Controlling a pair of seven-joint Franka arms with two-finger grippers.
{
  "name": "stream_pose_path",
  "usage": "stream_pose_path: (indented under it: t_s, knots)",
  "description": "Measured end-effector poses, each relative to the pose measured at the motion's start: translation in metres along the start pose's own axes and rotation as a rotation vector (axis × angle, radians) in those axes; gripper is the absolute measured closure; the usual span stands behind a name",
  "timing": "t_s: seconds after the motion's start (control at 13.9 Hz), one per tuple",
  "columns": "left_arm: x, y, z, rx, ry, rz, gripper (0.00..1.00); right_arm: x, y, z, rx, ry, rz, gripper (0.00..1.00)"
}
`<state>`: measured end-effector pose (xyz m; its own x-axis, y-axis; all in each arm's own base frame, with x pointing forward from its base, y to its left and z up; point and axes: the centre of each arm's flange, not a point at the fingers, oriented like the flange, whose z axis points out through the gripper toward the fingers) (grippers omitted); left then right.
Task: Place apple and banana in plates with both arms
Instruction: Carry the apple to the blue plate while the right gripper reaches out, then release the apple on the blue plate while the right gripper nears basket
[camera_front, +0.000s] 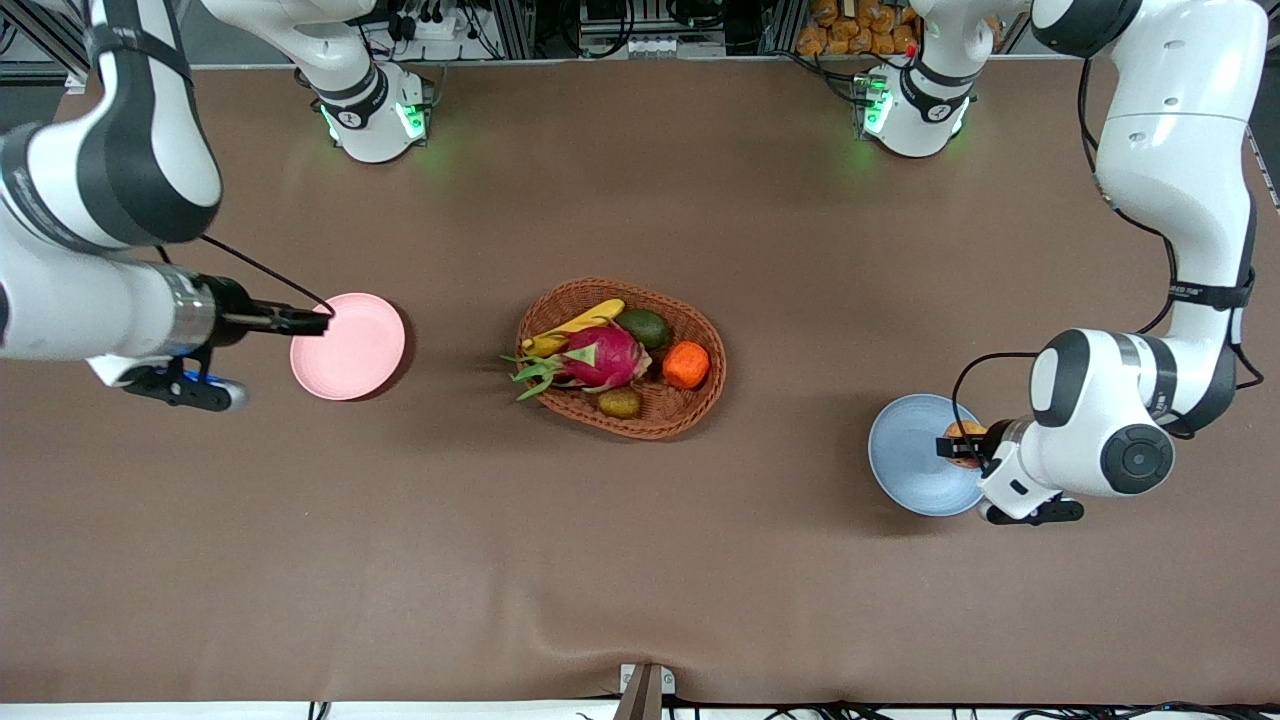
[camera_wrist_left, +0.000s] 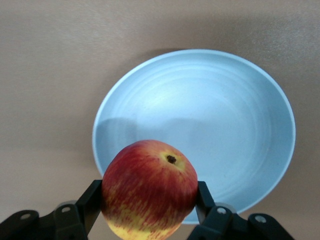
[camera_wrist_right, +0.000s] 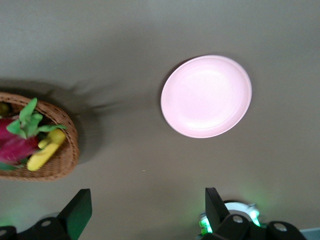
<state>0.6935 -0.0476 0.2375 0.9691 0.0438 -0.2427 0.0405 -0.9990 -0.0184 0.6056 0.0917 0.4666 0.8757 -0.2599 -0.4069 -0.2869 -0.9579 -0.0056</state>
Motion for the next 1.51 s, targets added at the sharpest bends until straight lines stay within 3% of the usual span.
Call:
stream_pose_path:
  t_s: [0.29,0.43,0.58,0.79,0.94,1.15,1.51]
  knots:
    - [0.005,0.009,0.016,-0.011,0.009,0.006,0.21,0.011,-0.035,0.045,0.053,-0.031,0.225,0.00]
    - [0.006,0.016,0.011,-0.014,0.022,0.012,0.04,0.013,-0.049,0.068,0.105,-0.053,0.349,0.00]
    - [0.007,0.019,-0.005,-0.019,0.050,0.015,0.00,0.012,-0.066,0.088,0.135,-0.060,0.464,0.00]
    - [-0.001,0.021,-0.061,-0.017,0.121,0.020,0.00,0.007,-0.099,0.126,0.148,-0.023,0.541,0.05]
    - [-0.015,0.022,-0.110,-0.009,0.171,0.022,0.00,0.001,-0.119,0.147,0.143,-0.022,0.574,0.27]
    - [-0.045,0.017,-0.184,0.007,0.245,0.014,0.00,-0.004,-0.142,0.169,0.137,-0.026,0.588,0.43]
    - [-0.100,0.009,-0.280,0.031,0.347,-0.003,0.00,-0.008,-0.169,0.196,0.143,-0.008,0.626,0.45]
